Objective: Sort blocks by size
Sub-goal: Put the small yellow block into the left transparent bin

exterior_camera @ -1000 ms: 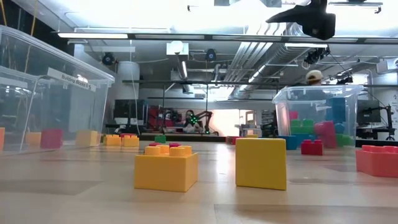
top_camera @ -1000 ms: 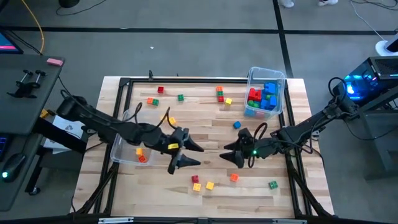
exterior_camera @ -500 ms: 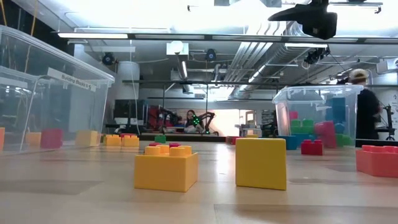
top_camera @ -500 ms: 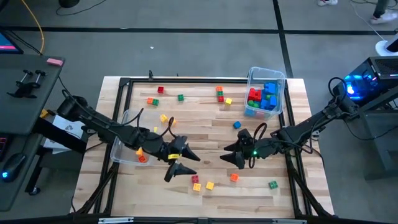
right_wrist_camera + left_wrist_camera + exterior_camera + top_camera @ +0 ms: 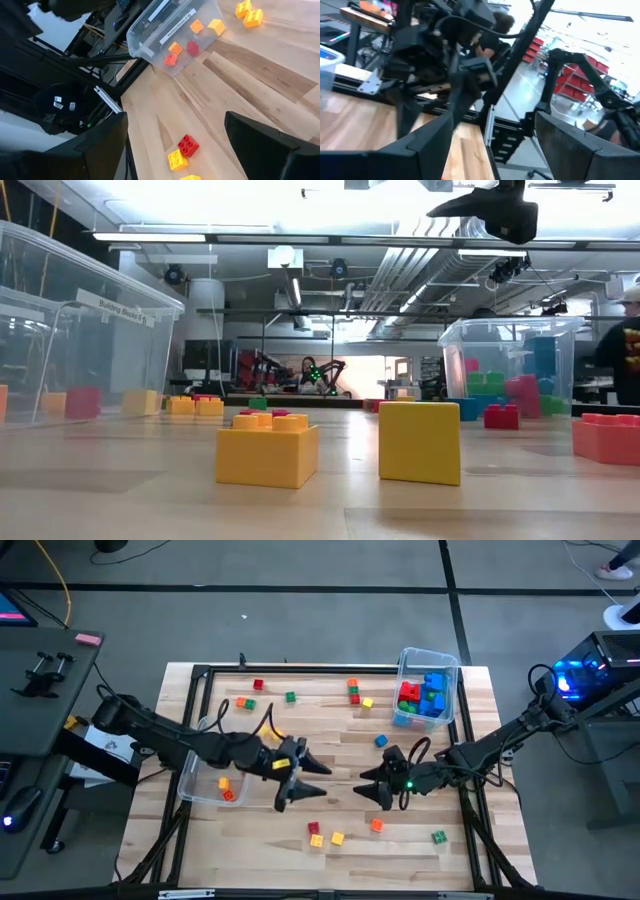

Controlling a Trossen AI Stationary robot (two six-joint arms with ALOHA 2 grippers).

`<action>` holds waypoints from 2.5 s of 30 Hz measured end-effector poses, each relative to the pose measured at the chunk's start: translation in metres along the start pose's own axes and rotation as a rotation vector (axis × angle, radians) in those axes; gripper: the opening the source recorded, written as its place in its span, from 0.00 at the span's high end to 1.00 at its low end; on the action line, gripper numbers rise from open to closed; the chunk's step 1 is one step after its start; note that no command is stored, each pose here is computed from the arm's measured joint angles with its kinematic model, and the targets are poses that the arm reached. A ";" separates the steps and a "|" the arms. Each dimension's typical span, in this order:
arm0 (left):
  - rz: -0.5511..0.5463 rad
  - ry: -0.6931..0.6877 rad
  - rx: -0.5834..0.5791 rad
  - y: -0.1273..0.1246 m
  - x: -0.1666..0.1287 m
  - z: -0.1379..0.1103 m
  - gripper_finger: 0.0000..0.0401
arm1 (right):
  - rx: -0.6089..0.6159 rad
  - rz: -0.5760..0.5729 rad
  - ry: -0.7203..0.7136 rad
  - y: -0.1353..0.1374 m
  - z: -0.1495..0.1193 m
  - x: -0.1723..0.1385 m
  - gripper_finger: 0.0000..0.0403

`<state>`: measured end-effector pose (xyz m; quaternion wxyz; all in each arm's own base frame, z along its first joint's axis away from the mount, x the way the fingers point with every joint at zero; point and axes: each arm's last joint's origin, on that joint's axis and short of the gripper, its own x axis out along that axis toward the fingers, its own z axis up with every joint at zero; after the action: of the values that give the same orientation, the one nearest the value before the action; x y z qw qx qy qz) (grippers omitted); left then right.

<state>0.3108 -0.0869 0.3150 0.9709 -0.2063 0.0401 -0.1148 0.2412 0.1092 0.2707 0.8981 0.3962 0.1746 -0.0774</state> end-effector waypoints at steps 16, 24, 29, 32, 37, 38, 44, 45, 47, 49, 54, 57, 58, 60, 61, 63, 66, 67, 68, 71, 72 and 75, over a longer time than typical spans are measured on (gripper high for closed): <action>0.021 0.014 0.057 0.050 -0.003 0.020 0.34 | -0.048 0.048 0.074 0.001 -0.002 0.000 0.19; -0.147 0.113 0.008 0.081 -0.023 0.039 0.34 | 0.072 -0.025 -0.040 -0.002 0.003 0.001 0.19; -0.247 0.151 0.021 0.090 -0.043 0.054 0.34 | 0.195 -0.063 -0.106 -0.006 0.009 0.004 0.19; -0.257 0.142 0.069 0.093 -0.052 0.060 0.34 | 0.215 -0.088 -0.131 -0.009 0.009 0.009 0.19; -0.256 0.133 0.080 0.097 -0.055 0.064 0.34 | 0.257 -0.130 -0.113 -0.017 0.005 0.022 0.19; -0.254 0.133 0.080 0.097 -0.055 0.064 0.34 | 0.271 -0.134 -0.099 -0.018 0.004 0.025 0.19; -0.252 0.142 0.035 0.094 -0.052 0.061 0.34 | 0.294 -0.067 0.041 -0.018 -0.010 0.045 0.19; -0.252 0.138 0.030 0.093 -0.051 0.061 0.34 | 0.295 -0.052 0.066 -0.018 -0.012 0.047 0.19; -0.237 0.131 0.027 0.091 -0.050 0.061 0.34 | 0.295 -0.026 0.103 -0.017 -0.015 0.051 0.19; -0.217 0.122 0.029 0.089 -0.049 0.060 0.34 | 0.297 -0.010 0.129 -0.016 -0.016 0.052 0.19; -0.170 0.104 0.029 0.085 -0.046 0.058 0.34 | 0.283 0.007 0.166 -0.016 -0.017 0.052 0.19; -0.154 0.098 0.030 0.082 -0.045 0.057 0.34 | 0.272 0.011 0.184 -0.016 -0.018 0.051 0.19; -0.150 0.097 0.030 0.082 -0.044 0.057 0.34 | 0.269 0.013 0.185 -0.015 -0.018 0.051 0.19; -0.142 0.094 0.030 0.081 -0.044 0.056 0.34 | 0.267 0.015 0.187 -0.015 -0.018 0.051 0.19; -0.135 0.091 0.031 0.081 -0.044 0.056 0.34 | 0.267 0.017 0.192 -0.015 -0.018 0.051 0.19; -0.123 0.087 0.031 0.080 -0.043 0.056 0.34 | 0.254 0.020 0.197 -0.015 -0.018 0.051 0.19; -0.119 0.085 0.031 0.080 -0.043 0.056 0.34 | 0.242 0.023 0.198 -0.015 -0.018 0.051 0.19; -0.118 0.085 0.031 0.080 -0.043 0.056 0.34 | 0.241 0.023 0.198 -0.015 -0.018 0.051 0.19; -0.118 0.085 0.031 0.080 -0.043 0.056 0.34 | 0.241 0.023 0.198 -0.015 -0.018 0.051 0.19; -0.117 0.084 0.032 0.080 -0.043 0.056 0.34 | 0.241 0.023 0.198 -0.015 -0.018 0.051 0.19; -0.117 0.084 0.032 0.080 -0.043 0.056 0.34 | 0.241 0.023 0.198 -0.015 -0.018 0.051 0.19; -0.114 0.083 0.034 0.081 -0.044 0.056 0.34 | 0.237 0.023 0.198 -0.015 -0.018 0.051 0.19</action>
<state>0.2924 0.0177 0.3344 0.9637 -0.1866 0.0664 -0.1789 0.2800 0.1125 0.2296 0.8242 0.5073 0.2472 -0.0477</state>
